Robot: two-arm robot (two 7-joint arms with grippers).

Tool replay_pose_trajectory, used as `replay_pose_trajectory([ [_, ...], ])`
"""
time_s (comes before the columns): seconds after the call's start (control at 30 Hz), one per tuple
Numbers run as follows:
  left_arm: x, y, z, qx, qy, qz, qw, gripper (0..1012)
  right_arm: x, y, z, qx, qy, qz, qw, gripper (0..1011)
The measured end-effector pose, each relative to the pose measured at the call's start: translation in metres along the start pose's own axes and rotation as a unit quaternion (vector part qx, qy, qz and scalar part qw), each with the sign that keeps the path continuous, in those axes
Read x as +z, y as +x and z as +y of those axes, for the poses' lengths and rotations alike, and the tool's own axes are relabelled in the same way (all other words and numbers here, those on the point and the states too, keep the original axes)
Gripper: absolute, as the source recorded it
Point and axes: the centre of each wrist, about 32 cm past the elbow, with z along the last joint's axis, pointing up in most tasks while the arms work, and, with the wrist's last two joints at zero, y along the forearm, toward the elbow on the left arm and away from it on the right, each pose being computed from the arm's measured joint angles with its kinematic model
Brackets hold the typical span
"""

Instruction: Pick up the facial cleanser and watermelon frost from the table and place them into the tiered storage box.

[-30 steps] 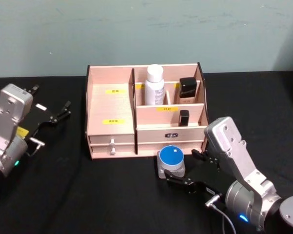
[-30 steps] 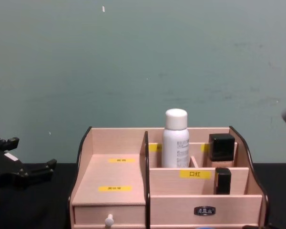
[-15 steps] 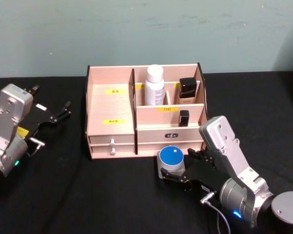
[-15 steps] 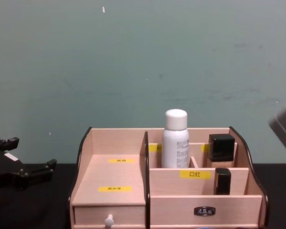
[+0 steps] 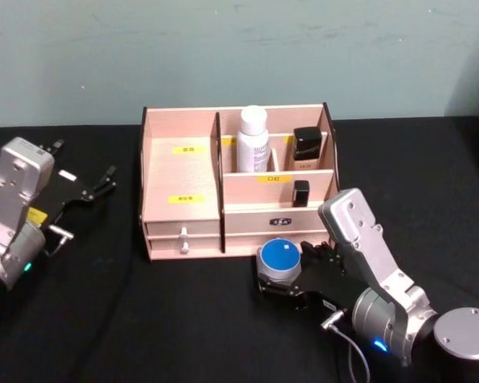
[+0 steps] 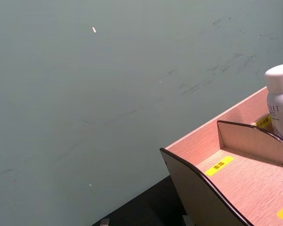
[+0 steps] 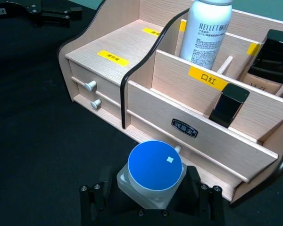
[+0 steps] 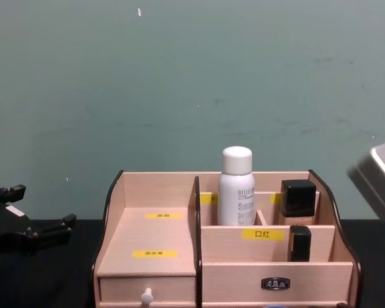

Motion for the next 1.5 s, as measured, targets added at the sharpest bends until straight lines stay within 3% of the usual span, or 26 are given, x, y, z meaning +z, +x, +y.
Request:
replay_pose_trajectory([
  [0.53, 0.0, 0.0, 0.0, 0.0, 0.0, 0.0, 1.0, 1001, -0.002, 0.002, 0.013, 0.006, 0.006, 0.004, 1.0, 1002],
  [1.13, 0.0, 0.0, 0.0, 0.0, 0.0, 0.0, 1.0, 1001, -0.003, 0.002, 0.014, 0.006, 0.005, 0.002, 1.0, 1002],
  [1.5, 0.0, 0.0, 0.0, 0.0, 0.0, 0.0, 1.0, 1001, -0.002, 0.002, 0.014, 0.005, 0.005, 0.003, 1.0, 760],
])
